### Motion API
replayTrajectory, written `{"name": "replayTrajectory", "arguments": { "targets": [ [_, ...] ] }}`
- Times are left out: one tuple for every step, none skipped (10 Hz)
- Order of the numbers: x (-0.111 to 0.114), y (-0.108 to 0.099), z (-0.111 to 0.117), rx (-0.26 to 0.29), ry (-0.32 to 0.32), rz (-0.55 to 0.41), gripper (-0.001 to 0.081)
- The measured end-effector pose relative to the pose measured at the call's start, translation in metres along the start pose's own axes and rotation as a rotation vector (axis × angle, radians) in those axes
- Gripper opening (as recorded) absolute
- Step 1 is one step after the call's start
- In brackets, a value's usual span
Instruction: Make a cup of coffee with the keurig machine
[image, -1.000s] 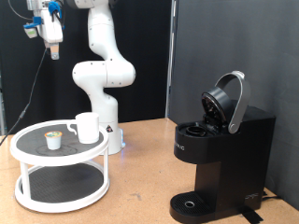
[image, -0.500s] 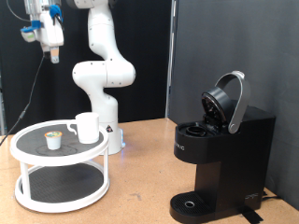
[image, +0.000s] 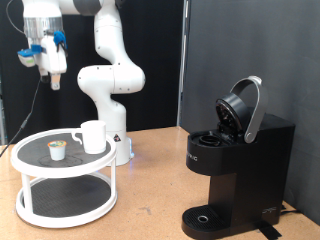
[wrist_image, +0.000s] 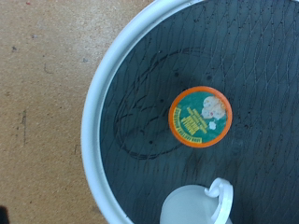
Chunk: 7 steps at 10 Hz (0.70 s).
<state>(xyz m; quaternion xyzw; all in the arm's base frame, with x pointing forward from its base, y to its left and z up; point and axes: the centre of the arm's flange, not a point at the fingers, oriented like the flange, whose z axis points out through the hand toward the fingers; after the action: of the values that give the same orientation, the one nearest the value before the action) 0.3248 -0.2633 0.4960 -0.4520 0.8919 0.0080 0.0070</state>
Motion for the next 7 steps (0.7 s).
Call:
{"name": "replayTrajectory", "arguments": {
  "targets": [
    [0.002,0.001,0.01,0.005,0.007,0.0,0.0734],
    [0.004,0.003,0.019,0.009,0.015,0.0,0.0734],
    [0.005,0.006,0.03,0.013,0.015,0.001,0.0734],
    [0.007,0.009,0.039,0.011,0.015,0.003,0.0734],
    [0.008,0.012,0.048,0.014,0.017,0.002,0.0734],
    [0.009,0.016,0.056,0.019,0.019,0.001,0.0734],
    [0.01,0.018,0.064,0.026,0.018,0.002,0.0734]
  ]
}}
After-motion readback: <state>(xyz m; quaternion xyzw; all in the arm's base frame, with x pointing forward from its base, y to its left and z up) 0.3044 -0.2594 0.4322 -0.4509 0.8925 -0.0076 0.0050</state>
